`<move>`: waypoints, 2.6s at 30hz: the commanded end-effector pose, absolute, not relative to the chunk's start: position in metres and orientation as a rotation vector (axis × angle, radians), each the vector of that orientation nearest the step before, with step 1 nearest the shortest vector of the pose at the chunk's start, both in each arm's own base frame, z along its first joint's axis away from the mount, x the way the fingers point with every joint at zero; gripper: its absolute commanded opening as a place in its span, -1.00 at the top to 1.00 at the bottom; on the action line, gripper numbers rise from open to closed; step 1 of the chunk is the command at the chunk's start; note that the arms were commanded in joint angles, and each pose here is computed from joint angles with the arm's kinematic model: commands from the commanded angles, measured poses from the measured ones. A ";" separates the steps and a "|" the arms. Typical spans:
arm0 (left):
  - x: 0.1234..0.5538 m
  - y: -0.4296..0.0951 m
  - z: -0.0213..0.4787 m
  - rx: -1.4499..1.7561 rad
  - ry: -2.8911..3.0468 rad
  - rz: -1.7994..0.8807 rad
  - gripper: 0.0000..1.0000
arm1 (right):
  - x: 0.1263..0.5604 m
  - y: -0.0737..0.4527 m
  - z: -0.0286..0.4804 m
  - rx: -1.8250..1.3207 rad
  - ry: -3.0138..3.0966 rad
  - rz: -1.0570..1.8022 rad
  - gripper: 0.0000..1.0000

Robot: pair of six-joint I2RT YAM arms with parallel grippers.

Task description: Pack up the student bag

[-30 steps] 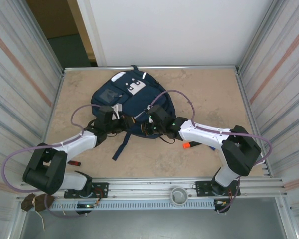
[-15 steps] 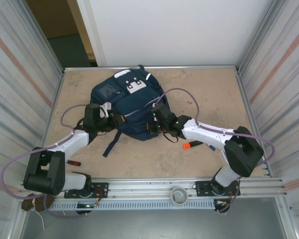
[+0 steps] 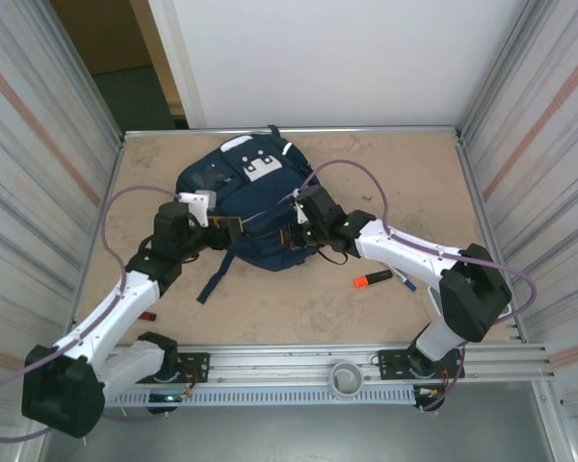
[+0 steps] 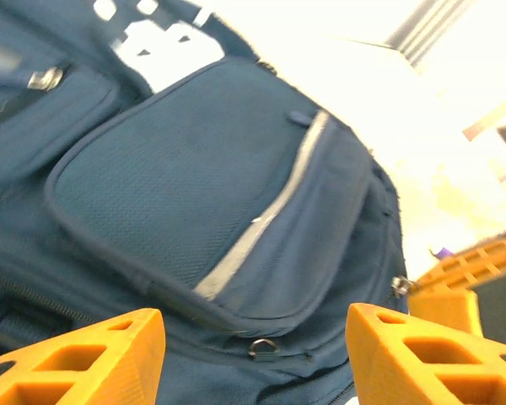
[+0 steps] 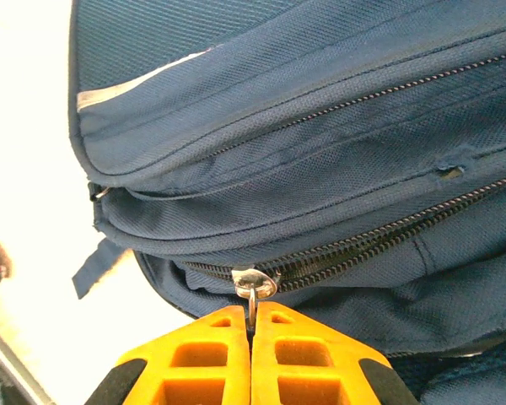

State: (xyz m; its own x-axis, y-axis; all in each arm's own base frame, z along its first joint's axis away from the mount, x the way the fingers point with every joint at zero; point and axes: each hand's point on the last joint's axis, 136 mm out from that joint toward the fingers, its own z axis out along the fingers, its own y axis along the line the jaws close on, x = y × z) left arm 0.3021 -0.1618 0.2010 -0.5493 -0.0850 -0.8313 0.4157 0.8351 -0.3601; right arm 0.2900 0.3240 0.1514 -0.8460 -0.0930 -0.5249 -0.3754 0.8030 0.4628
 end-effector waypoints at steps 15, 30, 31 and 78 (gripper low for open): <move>0.271 -0.239 0.192 1.270 1.475 -0.286 -0.17 | 0.294 0.323 0.203 -0.428 2.443 1.015 1.00; 0.307 -0.240 0.165 1.324 1.537 -0.088 0.64 | 0.291 0.312 0.191 -0.412 2.470 0.977 1.00; 0.308 -0.238 0.165 1.317 1.539 -0.082 0.69 | 0.291 0.311 0.189 -0.408 2.473 0.969 1.00; 0.302 -0.234 0.189 1.192 1.494 -0.257 0.85 | 0.297 0.289 0.188 -0.341 2.400 0.766 1.00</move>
